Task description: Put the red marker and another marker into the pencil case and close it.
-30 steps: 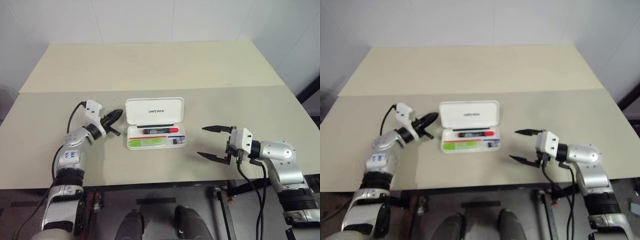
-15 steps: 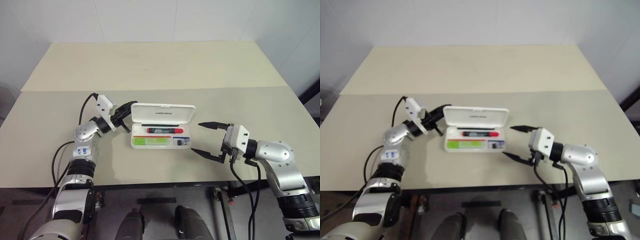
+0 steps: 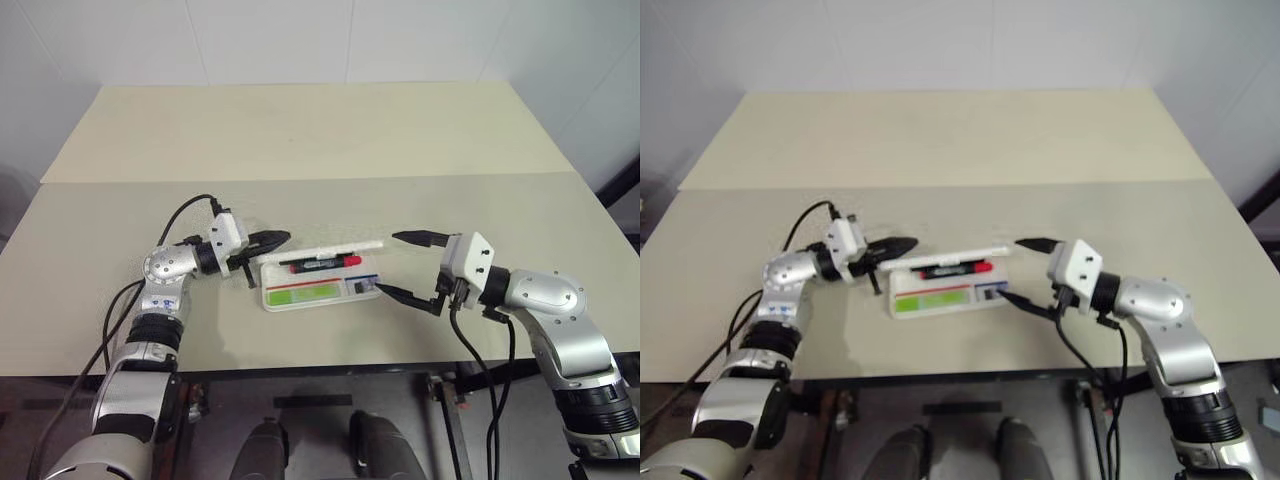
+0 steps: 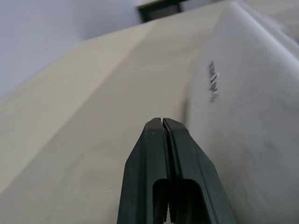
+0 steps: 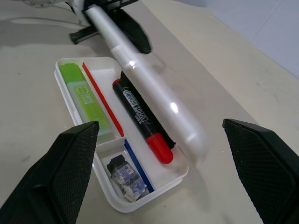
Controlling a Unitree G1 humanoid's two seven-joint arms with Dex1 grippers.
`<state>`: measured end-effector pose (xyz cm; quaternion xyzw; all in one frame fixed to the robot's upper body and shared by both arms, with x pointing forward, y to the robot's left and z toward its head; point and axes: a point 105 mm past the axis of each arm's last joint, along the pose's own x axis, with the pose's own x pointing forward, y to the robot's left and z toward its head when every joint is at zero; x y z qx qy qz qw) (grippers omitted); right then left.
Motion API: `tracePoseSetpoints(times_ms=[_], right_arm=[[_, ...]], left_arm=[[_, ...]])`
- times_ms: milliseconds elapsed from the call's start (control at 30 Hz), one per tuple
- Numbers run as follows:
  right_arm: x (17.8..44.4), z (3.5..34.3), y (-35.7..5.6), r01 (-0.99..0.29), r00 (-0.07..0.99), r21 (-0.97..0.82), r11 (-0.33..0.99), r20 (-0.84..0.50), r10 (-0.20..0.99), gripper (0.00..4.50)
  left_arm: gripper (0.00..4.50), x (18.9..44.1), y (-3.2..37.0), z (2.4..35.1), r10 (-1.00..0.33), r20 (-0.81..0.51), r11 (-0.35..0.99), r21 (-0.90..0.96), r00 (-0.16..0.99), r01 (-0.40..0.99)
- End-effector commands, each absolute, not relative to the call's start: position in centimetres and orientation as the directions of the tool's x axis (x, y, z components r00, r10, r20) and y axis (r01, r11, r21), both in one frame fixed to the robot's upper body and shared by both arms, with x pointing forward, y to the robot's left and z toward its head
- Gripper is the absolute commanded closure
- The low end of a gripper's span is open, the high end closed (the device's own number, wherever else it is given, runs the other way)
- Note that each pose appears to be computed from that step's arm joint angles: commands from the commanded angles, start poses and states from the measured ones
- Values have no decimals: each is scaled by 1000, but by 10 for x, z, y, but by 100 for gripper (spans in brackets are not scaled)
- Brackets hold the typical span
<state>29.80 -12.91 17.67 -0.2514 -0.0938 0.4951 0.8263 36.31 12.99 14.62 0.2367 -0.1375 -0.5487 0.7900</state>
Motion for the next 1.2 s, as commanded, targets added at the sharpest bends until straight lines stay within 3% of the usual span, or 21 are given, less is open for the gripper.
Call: tracePoseSetpoints(times_ms=[33, 300, 400, 767, 900, 1000, 1200], right_arm=[[295, 192, -124, -744, 486, -542, 390, -40, 873, 0], [293, 190, -122, -739, 497, -533, 412, -18, 868, 0], [291, 188, -126, -730, 519, -528, 435, -13, 855, 0], [290, 186, -126, -705, 552, -521, 481, 22, 834, 0], [287, 184, -124, -708, 553, -511, 488, 30, 833, 0], [286, 183, -123, -713, 549, -504, 488, 31, 835, 0], [286, 181, -127, -716, 551, -496, 491, 29, 834, 0]], left_arm=[[446, 347, 112, 145, -969, -51, 182, 525, 244, 832], [446, 324, 95, 126, -985, -117, 56, 458, 123, 887], [446, 315, 93, 113, -976, -206, -20, 410, 71, 912], [446, 331, 99, 95, -919, -365, 14, 351, 150, 936], [446, 330, 97, 109, -943, -298, 42, 337, 149, 941], [446, 324, 98, 129, -976, -173, 73, 301, 130, 951], [446, 319, 121, 163, -980, -21, 183, 273, 196, 944]])
